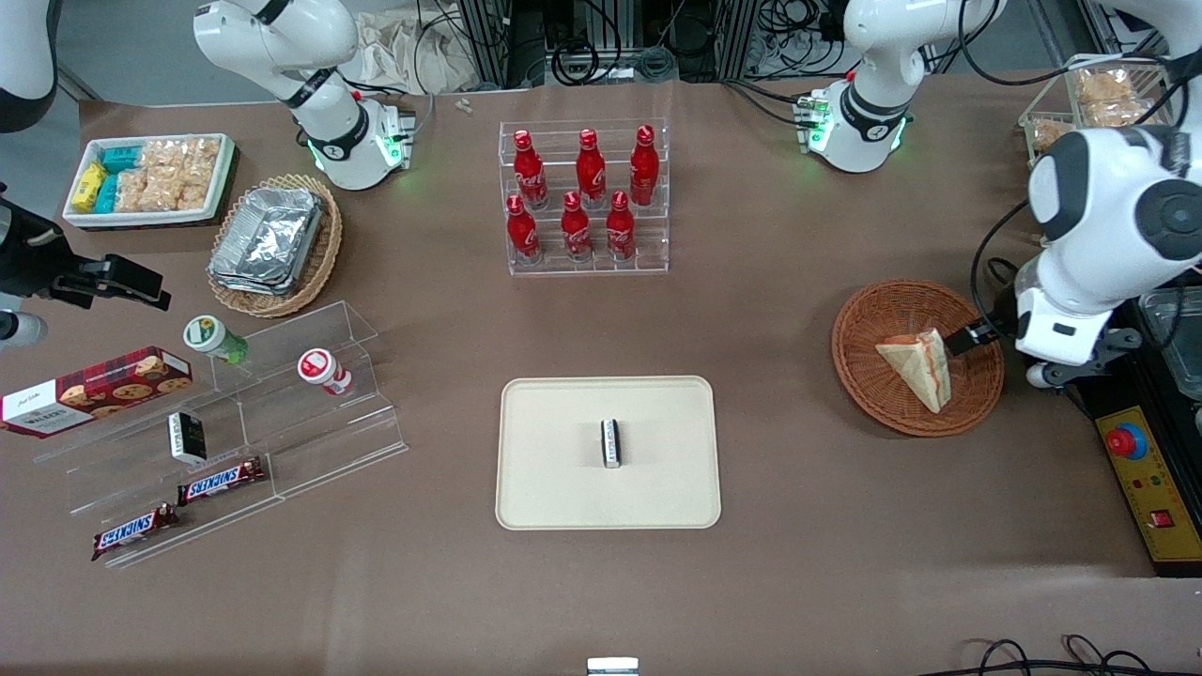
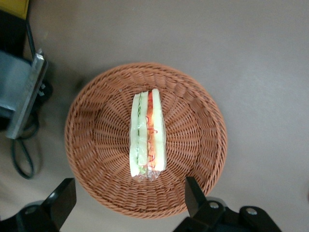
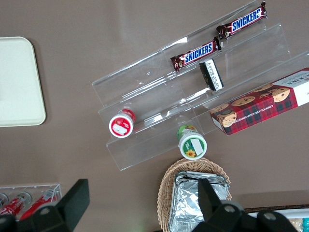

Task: Place sandwich from basket to tray
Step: 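Lower the left gripper onto the sandwich and close on it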

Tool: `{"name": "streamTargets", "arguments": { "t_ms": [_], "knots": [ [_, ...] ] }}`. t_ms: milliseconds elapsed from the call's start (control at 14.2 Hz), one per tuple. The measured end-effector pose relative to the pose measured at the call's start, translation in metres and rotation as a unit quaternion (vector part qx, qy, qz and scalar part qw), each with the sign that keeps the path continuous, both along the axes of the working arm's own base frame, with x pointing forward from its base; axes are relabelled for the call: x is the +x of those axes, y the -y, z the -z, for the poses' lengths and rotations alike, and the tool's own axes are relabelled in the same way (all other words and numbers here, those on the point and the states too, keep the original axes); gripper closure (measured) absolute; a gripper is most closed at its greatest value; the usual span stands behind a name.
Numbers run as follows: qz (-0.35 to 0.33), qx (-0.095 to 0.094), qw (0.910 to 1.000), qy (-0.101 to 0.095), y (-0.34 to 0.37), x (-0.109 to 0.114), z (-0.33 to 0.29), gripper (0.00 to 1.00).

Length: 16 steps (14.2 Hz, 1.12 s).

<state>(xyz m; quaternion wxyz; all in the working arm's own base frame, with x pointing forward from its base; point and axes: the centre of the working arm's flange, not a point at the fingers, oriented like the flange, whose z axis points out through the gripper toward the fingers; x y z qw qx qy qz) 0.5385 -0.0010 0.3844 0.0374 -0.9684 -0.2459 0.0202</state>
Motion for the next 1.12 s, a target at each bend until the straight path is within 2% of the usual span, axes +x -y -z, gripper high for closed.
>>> {"name": "streamTargets", "arguments": {
  "t_ms": [70,281,842,1123],
  "knots": [
    [-0.028,0.000,0.9996,0.004,0.001,-0.005,0.013,0.00],
    [-0.065,0.000,0.9979,-0.003,0.001,-0.013,0.038,0.00],
    [-0.097,-0.009,0.9952,-0.002,0.002,-0.011,0.076,0.00],
    [-0.099,-0.014,0.9950,0.007,0.002,-0.012,0.092,0.00]
  ]
}}
